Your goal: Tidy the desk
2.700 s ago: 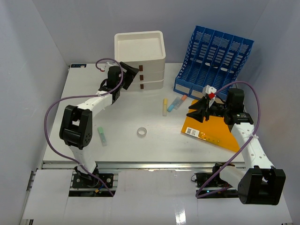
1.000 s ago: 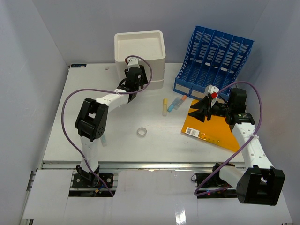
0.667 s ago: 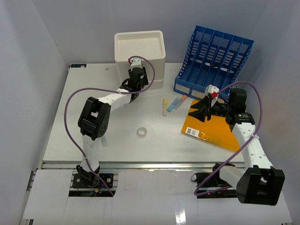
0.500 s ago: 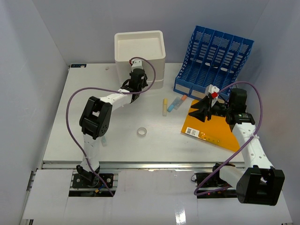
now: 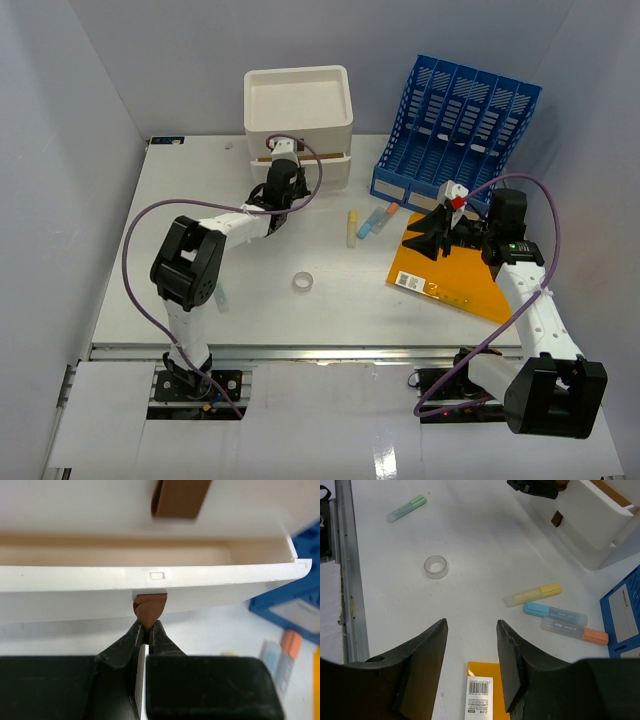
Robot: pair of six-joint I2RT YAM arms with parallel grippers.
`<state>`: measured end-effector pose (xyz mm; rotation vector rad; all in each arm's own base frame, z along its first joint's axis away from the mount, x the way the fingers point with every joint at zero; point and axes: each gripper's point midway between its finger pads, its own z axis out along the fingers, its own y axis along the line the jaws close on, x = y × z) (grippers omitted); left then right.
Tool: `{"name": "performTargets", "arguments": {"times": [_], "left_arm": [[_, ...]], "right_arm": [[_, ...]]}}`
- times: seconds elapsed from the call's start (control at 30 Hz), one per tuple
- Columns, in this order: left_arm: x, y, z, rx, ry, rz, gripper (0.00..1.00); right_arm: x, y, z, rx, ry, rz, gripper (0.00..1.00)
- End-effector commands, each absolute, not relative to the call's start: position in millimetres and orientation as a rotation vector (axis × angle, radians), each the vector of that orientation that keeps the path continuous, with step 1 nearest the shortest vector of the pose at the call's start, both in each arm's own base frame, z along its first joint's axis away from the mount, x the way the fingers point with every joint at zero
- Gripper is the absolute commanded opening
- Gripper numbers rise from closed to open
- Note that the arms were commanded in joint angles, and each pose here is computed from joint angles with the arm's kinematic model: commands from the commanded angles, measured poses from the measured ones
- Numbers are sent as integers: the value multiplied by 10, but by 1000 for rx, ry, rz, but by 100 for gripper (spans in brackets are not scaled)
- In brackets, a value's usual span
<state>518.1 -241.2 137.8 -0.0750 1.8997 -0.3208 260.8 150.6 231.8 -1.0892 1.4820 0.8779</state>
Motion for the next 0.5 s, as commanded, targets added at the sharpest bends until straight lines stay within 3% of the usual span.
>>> {"name": "performTargets", "arguments": {"times": [0.0, 0.4, 0.47], "left_arm": [[4831, -2430, 1675, -79, 1859, -449, 0], [4257, -2500, 1614, -70, 1892, -578, 0], [4250, -2500, 1616, -73, 1898, -583, 12]], "right_arm": [[2603, 1509, 2402, -1102, 1439, 871, 51], [2585, 1511, 2353, -1110, 1438, 886, 52], [2580, 1512, 2344, -1119, 1434, 885, 52]]}}
